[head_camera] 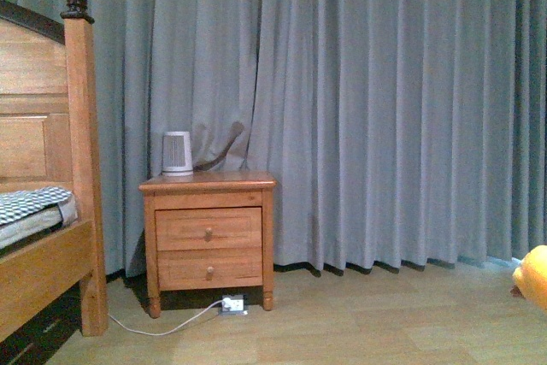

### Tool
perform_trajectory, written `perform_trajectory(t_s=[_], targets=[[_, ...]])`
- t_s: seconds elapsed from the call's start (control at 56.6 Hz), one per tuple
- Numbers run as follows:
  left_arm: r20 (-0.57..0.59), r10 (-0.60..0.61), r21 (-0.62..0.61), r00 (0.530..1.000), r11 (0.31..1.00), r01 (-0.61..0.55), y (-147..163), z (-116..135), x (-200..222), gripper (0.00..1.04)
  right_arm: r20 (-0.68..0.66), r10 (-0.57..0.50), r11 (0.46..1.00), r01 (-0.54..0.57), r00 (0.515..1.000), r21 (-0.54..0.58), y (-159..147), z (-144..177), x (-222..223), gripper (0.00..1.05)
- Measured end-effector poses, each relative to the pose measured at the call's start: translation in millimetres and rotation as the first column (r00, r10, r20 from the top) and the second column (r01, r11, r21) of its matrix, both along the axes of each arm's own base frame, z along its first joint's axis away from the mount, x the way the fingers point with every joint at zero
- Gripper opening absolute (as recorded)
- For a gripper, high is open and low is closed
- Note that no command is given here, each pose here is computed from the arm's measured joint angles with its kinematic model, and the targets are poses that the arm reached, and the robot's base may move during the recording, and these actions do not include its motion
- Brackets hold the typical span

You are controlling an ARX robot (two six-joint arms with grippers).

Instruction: Put away toys

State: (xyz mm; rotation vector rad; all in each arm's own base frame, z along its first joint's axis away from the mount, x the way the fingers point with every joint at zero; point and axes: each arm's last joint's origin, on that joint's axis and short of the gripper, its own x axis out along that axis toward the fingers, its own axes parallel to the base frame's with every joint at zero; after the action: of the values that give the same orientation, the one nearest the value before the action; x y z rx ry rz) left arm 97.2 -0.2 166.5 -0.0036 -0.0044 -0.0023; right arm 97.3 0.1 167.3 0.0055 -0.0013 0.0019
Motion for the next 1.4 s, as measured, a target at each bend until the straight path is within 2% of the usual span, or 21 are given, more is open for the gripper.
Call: perform_trajectory(t_s=[1.395], targets=[[0.0, 0.0, 0.0, 1.0, 1.0, 0.0, 0.0, 0.0, 0.0, 0.98, 0.0, 0.0, 1.0, 0.0, 1.0, 0.0, 0.0, 0.0, 0.0, 0.07]])
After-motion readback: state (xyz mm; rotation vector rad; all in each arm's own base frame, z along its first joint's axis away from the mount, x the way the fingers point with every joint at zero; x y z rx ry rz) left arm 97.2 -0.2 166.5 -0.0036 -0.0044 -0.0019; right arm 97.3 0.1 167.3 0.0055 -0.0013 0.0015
